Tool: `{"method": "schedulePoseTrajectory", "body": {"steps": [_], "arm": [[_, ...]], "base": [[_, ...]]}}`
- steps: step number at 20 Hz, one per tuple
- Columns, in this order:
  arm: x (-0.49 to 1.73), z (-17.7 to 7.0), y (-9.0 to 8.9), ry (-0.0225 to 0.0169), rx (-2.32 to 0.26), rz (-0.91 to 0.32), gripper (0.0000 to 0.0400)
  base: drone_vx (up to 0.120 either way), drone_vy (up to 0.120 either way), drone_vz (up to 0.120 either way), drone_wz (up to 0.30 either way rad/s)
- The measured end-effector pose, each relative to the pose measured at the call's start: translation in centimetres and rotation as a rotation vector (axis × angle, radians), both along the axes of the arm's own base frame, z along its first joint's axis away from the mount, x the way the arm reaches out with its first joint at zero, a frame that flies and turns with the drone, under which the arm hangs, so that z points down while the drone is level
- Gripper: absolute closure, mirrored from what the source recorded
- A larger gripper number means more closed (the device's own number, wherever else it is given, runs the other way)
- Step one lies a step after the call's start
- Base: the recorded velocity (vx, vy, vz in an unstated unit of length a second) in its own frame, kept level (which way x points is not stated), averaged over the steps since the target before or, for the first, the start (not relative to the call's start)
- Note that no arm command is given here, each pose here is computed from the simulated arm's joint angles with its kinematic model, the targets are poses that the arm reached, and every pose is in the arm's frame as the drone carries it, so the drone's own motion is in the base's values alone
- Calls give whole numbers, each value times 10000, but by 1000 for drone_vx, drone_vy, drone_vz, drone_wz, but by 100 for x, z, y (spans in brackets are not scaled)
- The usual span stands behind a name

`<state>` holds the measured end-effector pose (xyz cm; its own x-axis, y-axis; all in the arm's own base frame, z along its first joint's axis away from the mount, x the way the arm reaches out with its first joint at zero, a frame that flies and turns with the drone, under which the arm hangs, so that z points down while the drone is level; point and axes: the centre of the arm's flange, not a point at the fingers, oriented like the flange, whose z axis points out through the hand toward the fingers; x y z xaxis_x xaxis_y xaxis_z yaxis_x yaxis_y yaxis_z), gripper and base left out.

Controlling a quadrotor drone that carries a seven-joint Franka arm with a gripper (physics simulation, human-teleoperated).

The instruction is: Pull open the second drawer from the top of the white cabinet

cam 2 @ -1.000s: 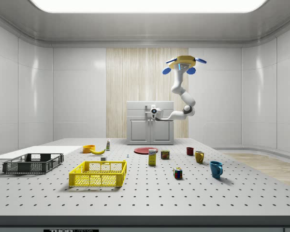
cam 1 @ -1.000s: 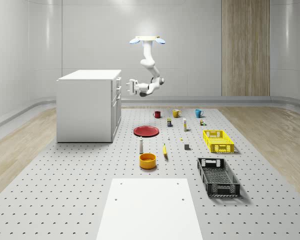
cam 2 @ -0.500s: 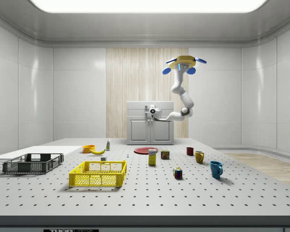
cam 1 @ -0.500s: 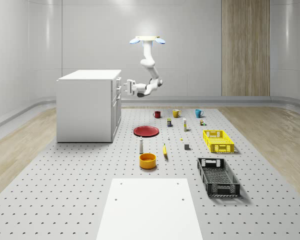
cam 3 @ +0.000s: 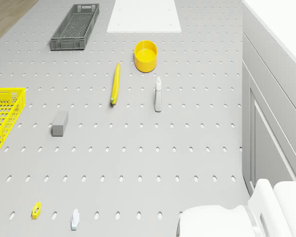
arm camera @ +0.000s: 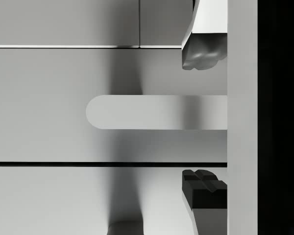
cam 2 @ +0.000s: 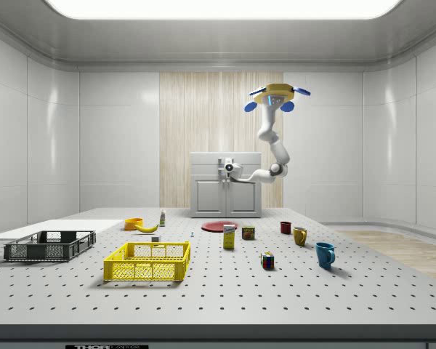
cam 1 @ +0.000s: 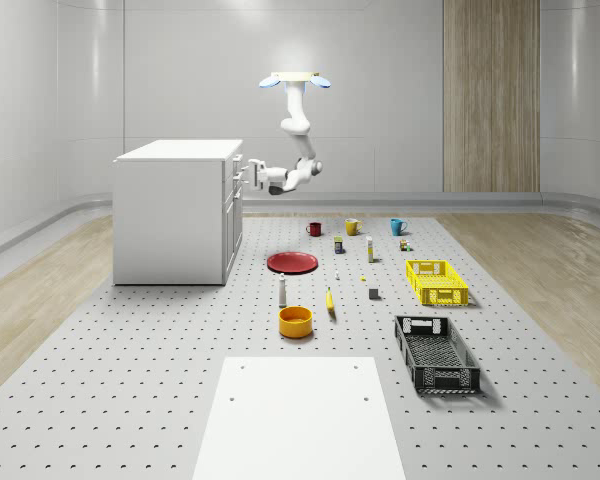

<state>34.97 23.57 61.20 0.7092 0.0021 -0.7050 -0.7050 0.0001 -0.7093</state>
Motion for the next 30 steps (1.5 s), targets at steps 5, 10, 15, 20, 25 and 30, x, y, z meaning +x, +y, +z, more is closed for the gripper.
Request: {"method": "schedulePoseTrajectory", "body": {"steps": [5,10,15,20,25,30], "arm": [[3,53,80,0,1,0,100],[4,83,145,-1,2,-2,100],[5,93,197,-1,3,-3,100],[5,97,222,-1,3,-4,100],[5,97,235,-1,3,-5,188],[-7,148,230,292,-155,11,206]], "base": [[0,0,0,0],[0,0,0,0],[0,0,0,0],[0,0,0,0],[0,0,0,0],[0,0,0,0]]}}
